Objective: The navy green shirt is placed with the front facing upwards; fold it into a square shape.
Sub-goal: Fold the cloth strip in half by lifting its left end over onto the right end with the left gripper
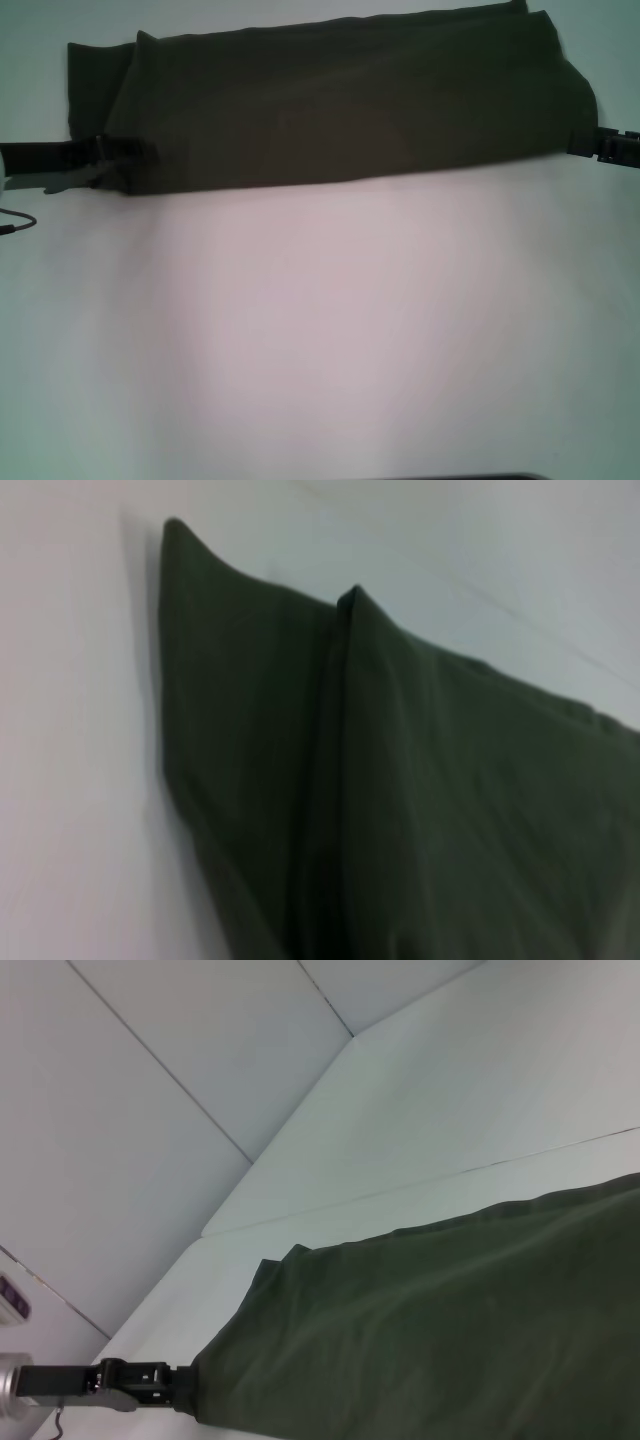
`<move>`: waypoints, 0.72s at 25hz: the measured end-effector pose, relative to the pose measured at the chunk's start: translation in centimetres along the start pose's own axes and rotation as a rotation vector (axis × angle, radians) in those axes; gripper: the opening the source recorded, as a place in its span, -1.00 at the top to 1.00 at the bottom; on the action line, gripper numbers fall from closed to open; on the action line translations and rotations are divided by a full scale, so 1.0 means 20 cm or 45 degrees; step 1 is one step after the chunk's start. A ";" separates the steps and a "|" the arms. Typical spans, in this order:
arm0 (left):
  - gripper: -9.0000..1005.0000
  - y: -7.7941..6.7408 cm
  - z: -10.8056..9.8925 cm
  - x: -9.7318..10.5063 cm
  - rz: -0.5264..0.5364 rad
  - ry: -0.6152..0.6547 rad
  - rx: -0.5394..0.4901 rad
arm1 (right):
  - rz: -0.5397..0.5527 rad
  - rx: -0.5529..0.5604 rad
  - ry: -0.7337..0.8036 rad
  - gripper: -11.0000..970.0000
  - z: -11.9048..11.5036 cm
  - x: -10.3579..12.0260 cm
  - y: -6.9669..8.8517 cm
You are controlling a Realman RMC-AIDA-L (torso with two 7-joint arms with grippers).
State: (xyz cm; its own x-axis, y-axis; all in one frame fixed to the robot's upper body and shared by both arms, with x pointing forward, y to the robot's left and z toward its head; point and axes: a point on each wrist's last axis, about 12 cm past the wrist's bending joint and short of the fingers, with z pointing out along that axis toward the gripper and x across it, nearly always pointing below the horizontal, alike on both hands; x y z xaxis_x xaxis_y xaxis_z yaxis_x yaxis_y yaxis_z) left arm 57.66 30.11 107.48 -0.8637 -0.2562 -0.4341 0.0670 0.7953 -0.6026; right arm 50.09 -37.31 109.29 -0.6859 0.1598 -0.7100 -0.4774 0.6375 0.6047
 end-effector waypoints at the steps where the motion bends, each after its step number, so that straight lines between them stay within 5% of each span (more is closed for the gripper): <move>1: -0.23 0.00 0.01 0.00 -0.001 0.017 -0.007 | 0.001 0.000 0.000 -0.92 0.00 0.00 0.00; 9: -0.21 -0.02 0.01 -0.04 -0.012 0.056 -0.021 | 0.009 -0.005 0.002 -0.91 -0.01 -0.01 0.00; 18: 0.59 -0.03 0.00 -0.06 0.003 0.059 -0.017 | 0.071 0.052 0.033 -0.91 -0.02 -0.05 -0.03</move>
State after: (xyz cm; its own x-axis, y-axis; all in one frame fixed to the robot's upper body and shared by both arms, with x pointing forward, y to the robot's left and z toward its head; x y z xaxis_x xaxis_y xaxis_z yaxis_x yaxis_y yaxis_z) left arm 58.61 29.98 108.43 -0.8856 -0.2290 -0.4041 0.0627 0.8031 -0.5926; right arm 50.73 -38.12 109.75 -0.7253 0.1766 -0.6655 -0.4156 0.6584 0.6276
